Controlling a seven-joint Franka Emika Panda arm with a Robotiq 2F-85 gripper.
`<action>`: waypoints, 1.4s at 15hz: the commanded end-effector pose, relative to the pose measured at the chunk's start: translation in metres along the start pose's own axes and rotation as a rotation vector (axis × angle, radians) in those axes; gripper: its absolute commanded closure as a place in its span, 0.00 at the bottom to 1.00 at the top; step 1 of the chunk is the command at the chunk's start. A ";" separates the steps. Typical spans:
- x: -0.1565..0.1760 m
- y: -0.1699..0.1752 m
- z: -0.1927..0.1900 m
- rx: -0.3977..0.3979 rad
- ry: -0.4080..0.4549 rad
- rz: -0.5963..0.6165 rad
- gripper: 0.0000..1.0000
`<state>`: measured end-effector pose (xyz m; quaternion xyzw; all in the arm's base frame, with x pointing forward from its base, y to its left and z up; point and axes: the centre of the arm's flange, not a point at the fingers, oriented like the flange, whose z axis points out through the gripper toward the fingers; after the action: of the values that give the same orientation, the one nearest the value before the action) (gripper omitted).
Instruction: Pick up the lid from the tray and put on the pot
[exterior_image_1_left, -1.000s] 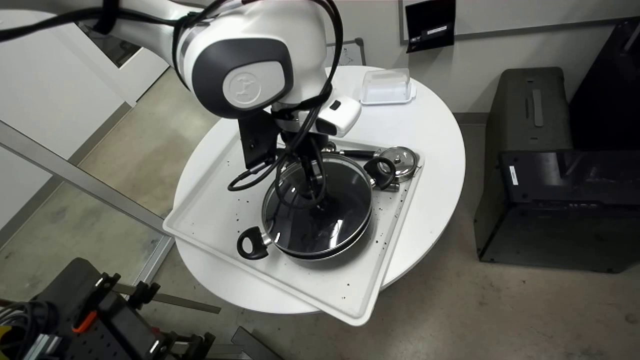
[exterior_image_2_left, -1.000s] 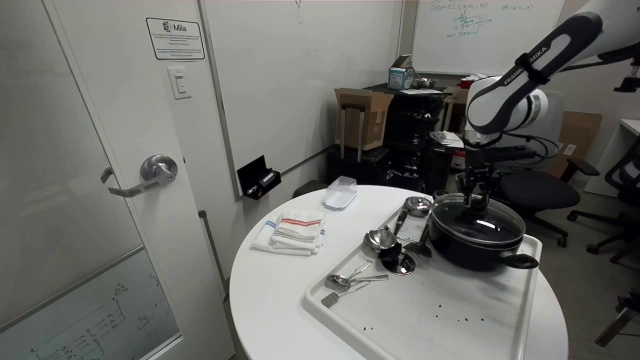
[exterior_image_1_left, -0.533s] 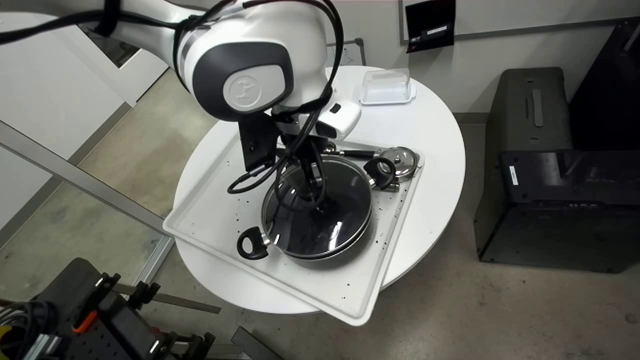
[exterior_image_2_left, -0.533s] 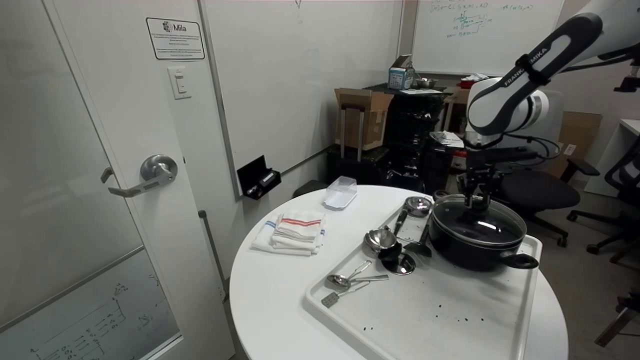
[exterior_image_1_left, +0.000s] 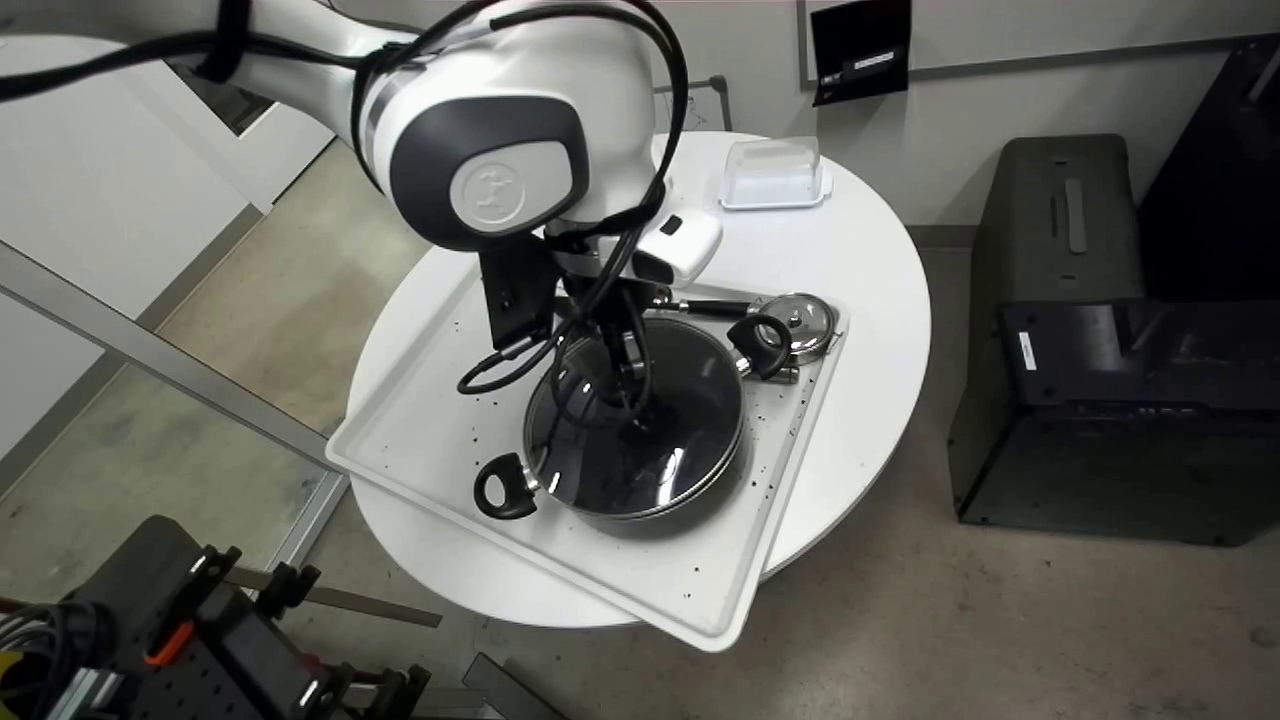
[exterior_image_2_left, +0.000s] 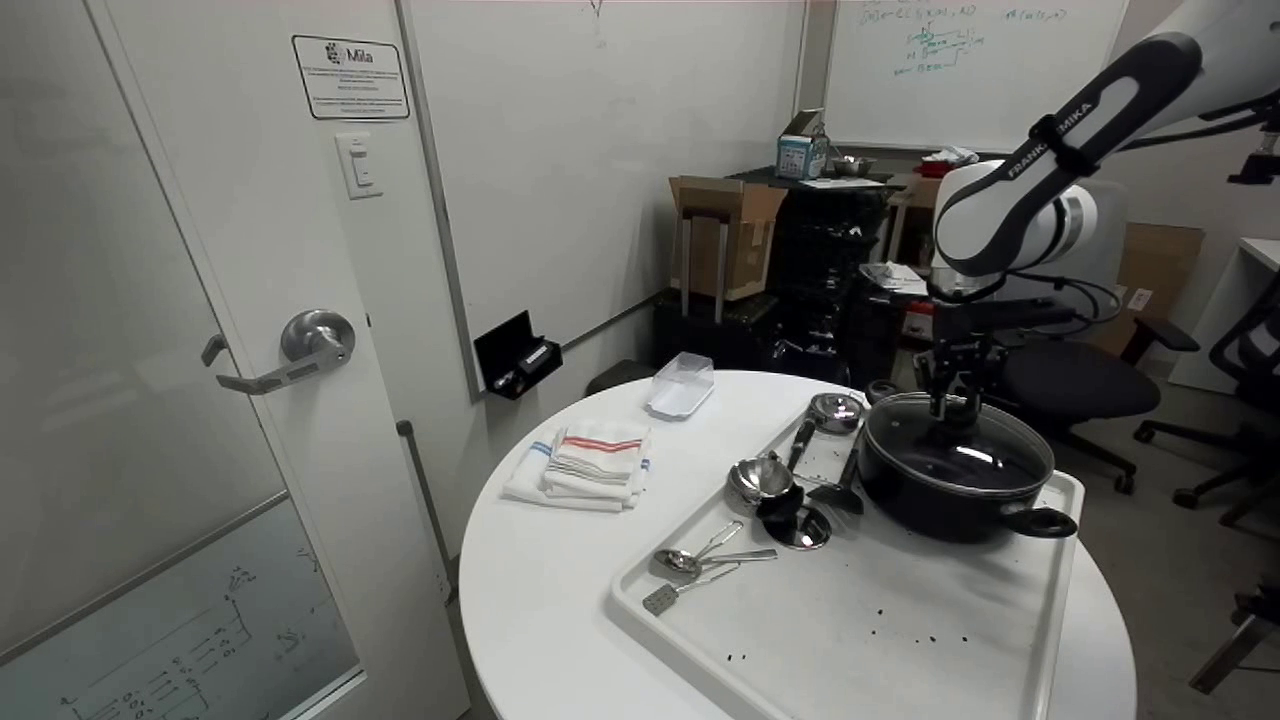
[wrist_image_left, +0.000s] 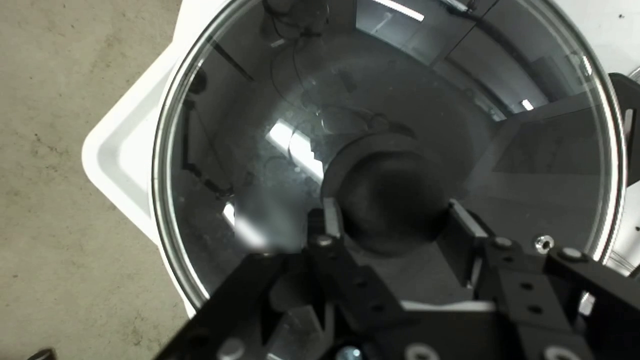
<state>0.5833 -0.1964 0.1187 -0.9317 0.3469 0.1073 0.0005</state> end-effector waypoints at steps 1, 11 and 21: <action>0.000 -0.001 -0.004 0.016 0.009 0.025 0.75; 0.006 -0.003 -0.006 0.020 0.020 0.036 0.75; 0.003 -0.008 -0.003 0.011 0.016 0.040 0.75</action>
<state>0.5853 -0.1956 0.1149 -0.9290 0.3555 0.1026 -0.0019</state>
